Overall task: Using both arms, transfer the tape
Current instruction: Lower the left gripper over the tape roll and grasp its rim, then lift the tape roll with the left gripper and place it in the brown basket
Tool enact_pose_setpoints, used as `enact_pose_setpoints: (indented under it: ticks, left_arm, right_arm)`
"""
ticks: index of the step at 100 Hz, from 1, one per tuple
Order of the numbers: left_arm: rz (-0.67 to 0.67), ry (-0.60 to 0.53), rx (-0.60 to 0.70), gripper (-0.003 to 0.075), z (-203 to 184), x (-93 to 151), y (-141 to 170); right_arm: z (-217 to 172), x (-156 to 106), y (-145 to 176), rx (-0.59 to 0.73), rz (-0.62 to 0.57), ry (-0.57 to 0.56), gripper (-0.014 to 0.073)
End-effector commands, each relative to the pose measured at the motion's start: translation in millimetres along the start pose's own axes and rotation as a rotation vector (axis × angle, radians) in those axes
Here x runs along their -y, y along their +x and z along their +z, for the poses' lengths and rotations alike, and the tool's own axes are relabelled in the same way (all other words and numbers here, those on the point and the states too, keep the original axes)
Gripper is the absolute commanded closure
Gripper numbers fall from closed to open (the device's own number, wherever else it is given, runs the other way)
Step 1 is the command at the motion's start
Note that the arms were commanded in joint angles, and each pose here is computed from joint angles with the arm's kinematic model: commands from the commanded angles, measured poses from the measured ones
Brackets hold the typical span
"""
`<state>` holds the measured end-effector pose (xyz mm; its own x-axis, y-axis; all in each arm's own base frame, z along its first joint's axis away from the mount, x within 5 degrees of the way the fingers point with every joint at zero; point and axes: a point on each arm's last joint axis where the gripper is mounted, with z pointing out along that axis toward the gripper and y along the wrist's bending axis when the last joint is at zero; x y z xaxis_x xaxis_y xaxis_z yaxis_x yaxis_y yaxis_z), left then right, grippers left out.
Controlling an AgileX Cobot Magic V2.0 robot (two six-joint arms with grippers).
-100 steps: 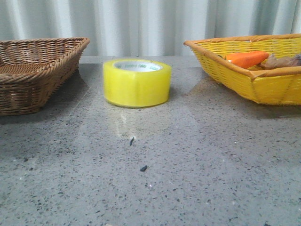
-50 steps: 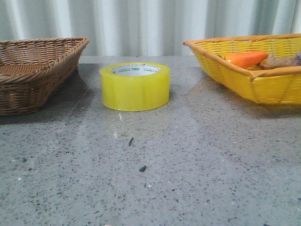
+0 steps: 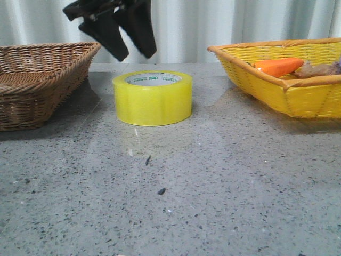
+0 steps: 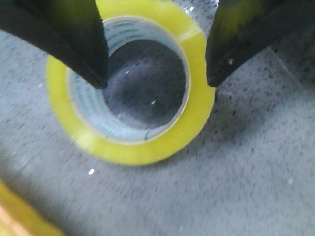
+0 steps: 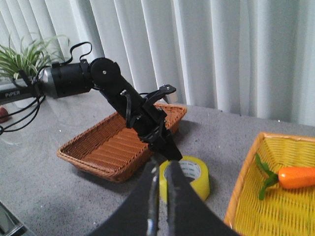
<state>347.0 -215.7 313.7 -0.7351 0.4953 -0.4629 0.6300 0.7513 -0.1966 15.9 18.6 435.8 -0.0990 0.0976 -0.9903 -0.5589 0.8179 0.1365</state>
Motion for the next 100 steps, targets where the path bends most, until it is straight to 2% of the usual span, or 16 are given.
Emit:
enact_pose_setpoints:
  ticks: [1, 9, 41, 48, 53, 58, 60, 66, 79, 90, 100]
  left_arm:
    - [0.018, -0.015, 0.072, 0.0322, -22, 7, -7]
    - [0.029, -0.043, 0.067, 0.0322, -17, 3, -8]
    - [0.0, -0.016, 0.046, 0.0335, 10, -1, -11]
    - [0.002, -0.017, 0.048, 0.0415, 10, -1, -11]
    - [0.005, -0.017, 0.048, 0.0533, 10, -1, -11]
    - [0.005, -0.017, 0.047, 0.0702, 10, -2, -11]
    - [0.01, -0.018, 0.049, 0.0743, 9, -2, -11]
    - [0.019, -0.018, 0.055, 0.0741, 5, -1, -12]
    - [0.04, -0.021, 0.133, 0.0741, -25, 7, -19]
    - [0.081, -0.046, 0.277, 0.0741, -82, 20, -25]
    - [0.137, -0.146, 0.406, 0.0741, -141, 26, -20]
  right_arm:
    - [3, 0, -11, 0.06, -0.006, 0.003, 0.0645]
    - [4, 0, -11, 0.065, -0.005, 0.003, 0.0645]
    - [4, 0, -12, 0.069, -0.004, 0.003, 0.0645]
    - [4, 0, -12, 0.069, -0.002, 0.003, 0.0645]
    - [4, 0, -12, 0.069, -0.002, 0.003, 0.0645]
    - [4, 0, -12, 0.069, -0.002, 0.003, 0.0645]
    - [4, 0, -12, 0.069, -0.002, 0.003, 0.0645]
    - [4, 0, -12, 0.069, -0.002, 0.003, 0.0645]
    - [4, 0, -13, 0.079, -0.002, 0.003, 0.0645]
    - [4, 0, -15, 0.106, -0.002, 0.002, 0.0645]
    - [6, 0, -17, 0.124, -0.002, 0.002, 0.0645]
